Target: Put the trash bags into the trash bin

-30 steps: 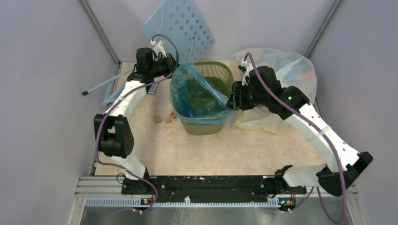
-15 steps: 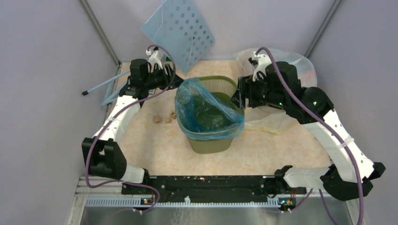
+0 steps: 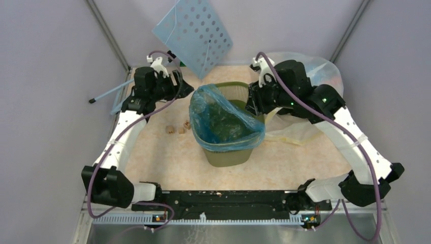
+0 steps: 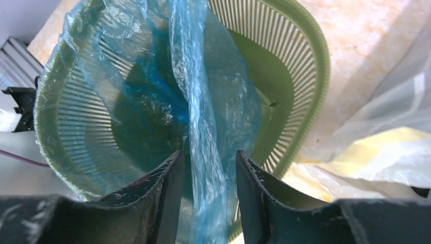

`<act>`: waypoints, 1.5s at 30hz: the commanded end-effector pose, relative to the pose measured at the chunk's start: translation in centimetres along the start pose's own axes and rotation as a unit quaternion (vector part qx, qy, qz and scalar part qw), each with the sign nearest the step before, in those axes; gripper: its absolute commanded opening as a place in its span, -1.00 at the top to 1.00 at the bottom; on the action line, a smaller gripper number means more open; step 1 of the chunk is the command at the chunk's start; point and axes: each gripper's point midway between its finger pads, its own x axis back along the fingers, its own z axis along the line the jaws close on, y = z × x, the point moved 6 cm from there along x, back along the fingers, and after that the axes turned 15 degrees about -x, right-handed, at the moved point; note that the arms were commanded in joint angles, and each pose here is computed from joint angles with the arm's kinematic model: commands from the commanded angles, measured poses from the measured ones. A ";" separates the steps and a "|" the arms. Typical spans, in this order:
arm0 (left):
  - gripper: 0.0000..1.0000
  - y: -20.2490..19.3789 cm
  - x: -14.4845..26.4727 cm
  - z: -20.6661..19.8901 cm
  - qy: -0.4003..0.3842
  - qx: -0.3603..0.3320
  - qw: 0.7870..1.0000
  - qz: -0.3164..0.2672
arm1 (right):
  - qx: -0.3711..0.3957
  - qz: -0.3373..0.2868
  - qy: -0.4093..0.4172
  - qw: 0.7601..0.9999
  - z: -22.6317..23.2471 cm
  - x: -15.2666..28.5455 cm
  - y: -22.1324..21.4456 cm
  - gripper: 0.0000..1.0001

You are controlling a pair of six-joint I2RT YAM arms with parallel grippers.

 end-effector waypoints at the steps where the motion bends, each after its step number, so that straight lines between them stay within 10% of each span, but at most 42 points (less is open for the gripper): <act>1: -0.52 0.6 2.4 -0.4 0.022 -0.024 0.999 -0.028 | 0.048 0.023 0.051 0.997 1.4 -2.3 0.4 0.10; 10: -0.37 -2.3 6.1 -2.4 -0.006 0.008 0.999 -0.041 | 0.064 0.056 0.051 0.995 1.3 -5.4 -0.7 0.19; 21: -0.43 -0.8 9.9 -6.0 -0.090 -0.006 0.995 -0.043 | 0.045 0.004 0.000 0.999 0.5 -4.8 0.7 0.99; 45: -0.23 1.1 5.3 -6.3 -0.138 -0.030 0.989 -0.032 | -0.076 -0.065 -0.082 0.992 -7.1 -3.4 6.3 1.00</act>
